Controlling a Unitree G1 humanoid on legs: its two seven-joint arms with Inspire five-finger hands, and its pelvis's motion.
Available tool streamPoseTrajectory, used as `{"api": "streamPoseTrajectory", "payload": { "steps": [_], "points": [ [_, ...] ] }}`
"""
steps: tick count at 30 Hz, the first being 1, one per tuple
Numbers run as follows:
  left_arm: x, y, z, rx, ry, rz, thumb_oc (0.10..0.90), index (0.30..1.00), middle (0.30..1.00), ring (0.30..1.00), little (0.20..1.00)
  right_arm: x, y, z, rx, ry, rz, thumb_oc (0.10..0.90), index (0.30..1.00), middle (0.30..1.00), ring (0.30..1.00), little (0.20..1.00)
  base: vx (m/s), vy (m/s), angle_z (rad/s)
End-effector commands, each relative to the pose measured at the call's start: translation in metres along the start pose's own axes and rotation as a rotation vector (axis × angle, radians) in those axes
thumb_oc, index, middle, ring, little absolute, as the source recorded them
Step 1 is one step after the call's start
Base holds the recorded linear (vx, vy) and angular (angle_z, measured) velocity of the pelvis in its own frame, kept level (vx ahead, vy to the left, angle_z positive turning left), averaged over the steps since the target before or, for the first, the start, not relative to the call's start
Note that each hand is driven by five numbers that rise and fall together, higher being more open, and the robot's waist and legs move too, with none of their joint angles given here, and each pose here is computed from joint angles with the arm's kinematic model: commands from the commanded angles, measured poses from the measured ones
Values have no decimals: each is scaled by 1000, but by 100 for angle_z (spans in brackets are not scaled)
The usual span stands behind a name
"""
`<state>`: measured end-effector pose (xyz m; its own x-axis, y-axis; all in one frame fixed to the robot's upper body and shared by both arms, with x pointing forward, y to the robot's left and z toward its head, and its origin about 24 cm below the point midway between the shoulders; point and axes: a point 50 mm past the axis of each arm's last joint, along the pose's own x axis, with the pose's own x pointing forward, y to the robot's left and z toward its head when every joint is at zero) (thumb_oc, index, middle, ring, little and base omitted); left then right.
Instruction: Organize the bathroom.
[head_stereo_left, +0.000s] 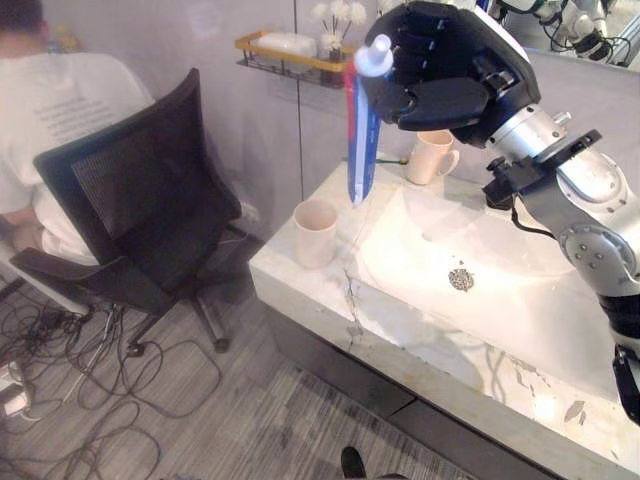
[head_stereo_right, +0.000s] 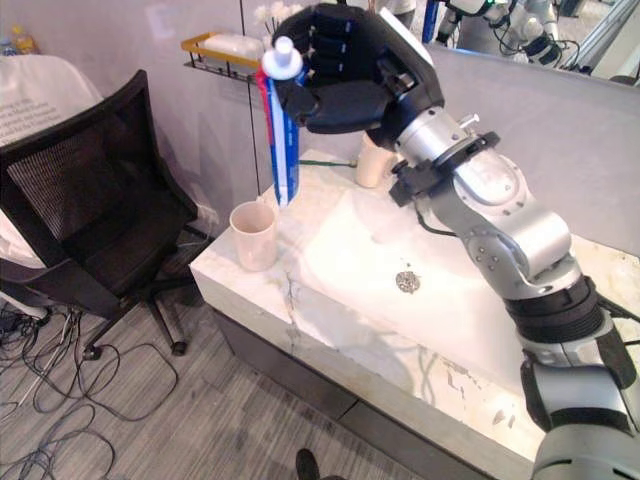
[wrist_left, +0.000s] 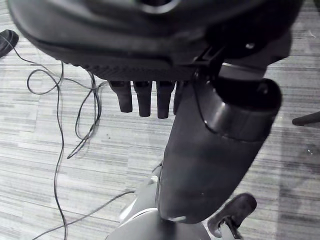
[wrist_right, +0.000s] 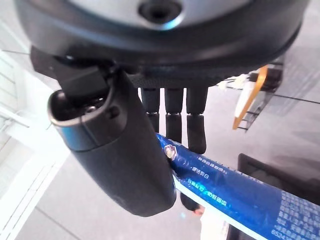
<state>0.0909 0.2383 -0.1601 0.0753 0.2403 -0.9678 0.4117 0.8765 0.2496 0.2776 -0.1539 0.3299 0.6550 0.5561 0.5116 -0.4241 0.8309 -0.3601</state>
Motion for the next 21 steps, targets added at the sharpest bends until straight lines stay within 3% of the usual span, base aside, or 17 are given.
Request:
{"api": "streamPoseTrajectory", "payload": {
  "steps": [1,8,21],
  "points": [
    [2,11,-51,34,181,43,800,900,900,900,900,9,-15,81,31,-463,-96,400,300,300,300,300,0,0,0],
    [2,8,-48,5,182,48,800,900,900,900,900,5,-8,90,97,-557,-131,400,300,300,300,300,4,4,0],
    [3,-15,-69,-47,217,36,800,900,900,900,900,14,5,66,113,-489,-209,400,300,300,300,300,15,-25,2]
  ]
}}
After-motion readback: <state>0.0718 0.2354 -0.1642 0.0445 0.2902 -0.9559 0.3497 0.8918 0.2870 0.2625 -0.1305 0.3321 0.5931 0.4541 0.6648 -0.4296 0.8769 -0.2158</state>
